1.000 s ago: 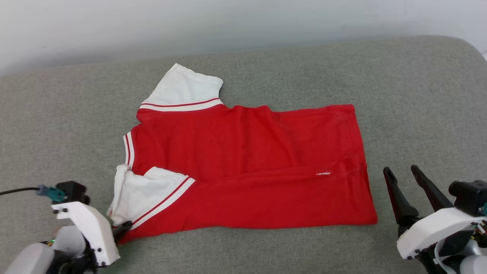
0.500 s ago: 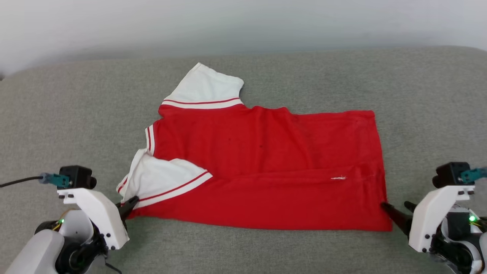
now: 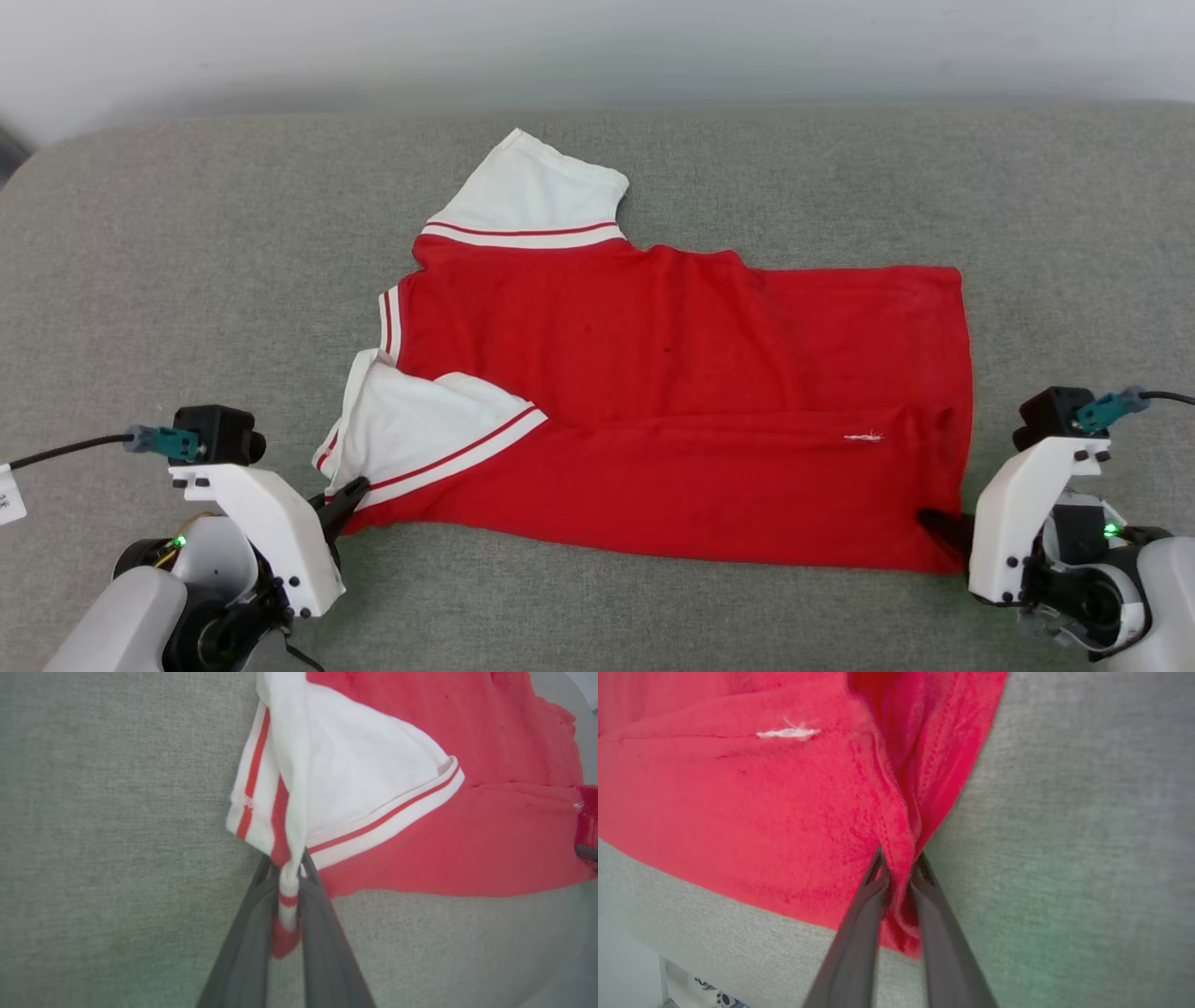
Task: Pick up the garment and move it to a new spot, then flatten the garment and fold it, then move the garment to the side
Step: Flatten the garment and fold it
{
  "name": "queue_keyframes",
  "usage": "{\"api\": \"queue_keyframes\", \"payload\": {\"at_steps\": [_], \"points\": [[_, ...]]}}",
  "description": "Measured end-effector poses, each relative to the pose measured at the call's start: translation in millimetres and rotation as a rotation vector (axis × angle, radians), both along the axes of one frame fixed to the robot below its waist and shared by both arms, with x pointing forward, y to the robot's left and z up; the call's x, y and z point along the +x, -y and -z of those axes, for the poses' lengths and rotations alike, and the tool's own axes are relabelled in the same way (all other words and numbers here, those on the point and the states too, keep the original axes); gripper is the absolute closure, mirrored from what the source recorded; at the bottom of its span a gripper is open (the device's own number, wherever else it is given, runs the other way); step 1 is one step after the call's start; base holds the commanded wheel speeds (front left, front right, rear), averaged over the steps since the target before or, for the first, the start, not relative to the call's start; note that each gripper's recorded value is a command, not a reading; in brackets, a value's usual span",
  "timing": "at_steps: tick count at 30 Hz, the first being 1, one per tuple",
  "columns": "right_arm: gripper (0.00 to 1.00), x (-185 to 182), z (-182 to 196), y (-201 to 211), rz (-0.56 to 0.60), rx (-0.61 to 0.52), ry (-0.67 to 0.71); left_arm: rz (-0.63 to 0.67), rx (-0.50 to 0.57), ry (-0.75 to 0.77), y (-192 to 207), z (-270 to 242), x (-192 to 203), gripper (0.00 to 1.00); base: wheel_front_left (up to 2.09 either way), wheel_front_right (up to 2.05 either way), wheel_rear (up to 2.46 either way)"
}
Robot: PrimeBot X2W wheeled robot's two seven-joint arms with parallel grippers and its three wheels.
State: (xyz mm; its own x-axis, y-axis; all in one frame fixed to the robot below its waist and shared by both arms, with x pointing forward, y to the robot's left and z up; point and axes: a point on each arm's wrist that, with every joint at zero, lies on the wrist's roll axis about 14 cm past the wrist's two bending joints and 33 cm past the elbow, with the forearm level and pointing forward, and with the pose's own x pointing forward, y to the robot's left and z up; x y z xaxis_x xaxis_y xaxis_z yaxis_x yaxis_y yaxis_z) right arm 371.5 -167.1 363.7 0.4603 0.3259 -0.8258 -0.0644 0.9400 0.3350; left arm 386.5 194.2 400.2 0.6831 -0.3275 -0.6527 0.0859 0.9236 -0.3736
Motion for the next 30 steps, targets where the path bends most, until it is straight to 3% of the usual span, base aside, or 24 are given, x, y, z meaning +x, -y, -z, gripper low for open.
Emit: {"api": "queue_keyframes", "payload": {"at_steps": [17,26,27,28,29,30], "points": [[1.00,-30,-57,1,-0.028,-0.010,0.198,-0.040,-0.009,0.101,6,-36,-51,1.00,0.00,0.00,0.00],[1.00,-60,-48,12,0.005,-0.012,0.140,-0.054,-0.009,0.038,5,-27,-83,1.00,0.00,0.00,0.00],[0.96,-63,-45,11,0.010,-0.007,0.135,-0.057,-0.010,0.028,6,-23,-85,1.00,0.00,0.00,0.00],[0.60,-64,-43,10,0.017,-0.003,0.137,-0.066,-0.018,0.020,7,-20,-86,0.95,0.00,0.00,0.00],[0.00,-65,-41,9,0.021,0.001,0.135,-0.075,-0.028,0.009,9,-16,-87,0.56,0.00,0.00,0.00],[0.00,-65,-39,8,0.027,0.001,0.145,-0.075,-0.034,-0.006,11,-12,-89,0.07,0.00,0.00,0.00]]}}
